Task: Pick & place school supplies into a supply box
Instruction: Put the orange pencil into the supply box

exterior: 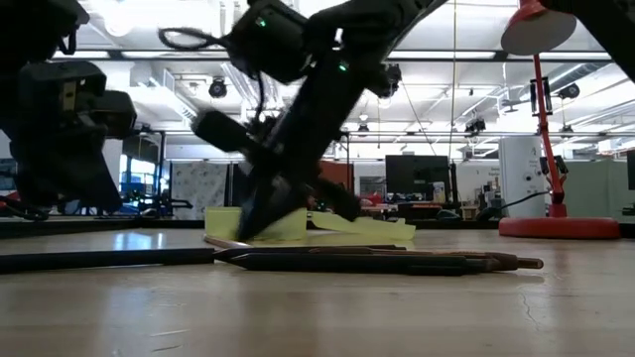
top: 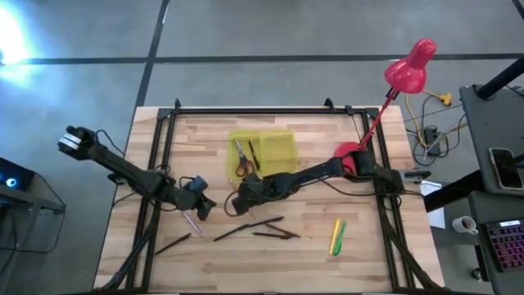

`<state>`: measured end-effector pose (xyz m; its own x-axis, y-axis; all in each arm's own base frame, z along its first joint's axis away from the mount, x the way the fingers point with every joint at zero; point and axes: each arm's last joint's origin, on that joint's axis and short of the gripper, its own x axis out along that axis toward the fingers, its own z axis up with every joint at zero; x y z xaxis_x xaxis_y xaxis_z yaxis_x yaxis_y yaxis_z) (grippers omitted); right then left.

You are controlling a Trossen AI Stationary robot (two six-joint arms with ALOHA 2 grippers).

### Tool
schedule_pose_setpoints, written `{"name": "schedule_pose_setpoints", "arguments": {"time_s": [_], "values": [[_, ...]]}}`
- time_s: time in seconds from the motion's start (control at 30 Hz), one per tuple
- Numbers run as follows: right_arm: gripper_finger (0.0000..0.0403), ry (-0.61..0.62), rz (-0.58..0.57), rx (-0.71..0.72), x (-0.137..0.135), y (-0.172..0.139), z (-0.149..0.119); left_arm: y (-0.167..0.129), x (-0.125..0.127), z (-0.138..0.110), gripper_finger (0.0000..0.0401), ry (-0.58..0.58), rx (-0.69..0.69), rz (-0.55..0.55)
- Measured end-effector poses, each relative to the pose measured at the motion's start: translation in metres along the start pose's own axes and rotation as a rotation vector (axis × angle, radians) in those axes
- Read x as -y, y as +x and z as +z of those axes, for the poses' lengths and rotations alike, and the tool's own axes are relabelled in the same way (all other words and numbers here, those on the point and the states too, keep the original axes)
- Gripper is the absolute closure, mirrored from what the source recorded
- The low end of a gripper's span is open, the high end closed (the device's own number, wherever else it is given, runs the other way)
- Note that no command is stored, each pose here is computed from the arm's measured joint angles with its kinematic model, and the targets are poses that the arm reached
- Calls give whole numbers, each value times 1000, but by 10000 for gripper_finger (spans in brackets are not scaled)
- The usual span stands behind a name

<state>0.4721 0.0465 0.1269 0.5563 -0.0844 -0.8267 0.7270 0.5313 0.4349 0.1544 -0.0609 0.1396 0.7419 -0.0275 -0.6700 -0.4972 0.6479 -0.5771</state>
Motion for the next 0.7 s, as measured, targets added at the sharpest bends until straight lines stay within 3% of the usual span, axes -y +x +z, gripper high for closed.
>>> {"name": "schedule_pose_setpoints", "arguments": {"time_s": [0.2,0.4,0.7], "values": [[394,-92,19,16,-12,9,7,14,1,-5,401,6,-25,22],[394,-141,89,-60,-25,21,4,30,2,-9,401,23,-55,86],[394,-195,112,-52,-38,13,6,53,14,-11,401,-2,-19,-2]]}}
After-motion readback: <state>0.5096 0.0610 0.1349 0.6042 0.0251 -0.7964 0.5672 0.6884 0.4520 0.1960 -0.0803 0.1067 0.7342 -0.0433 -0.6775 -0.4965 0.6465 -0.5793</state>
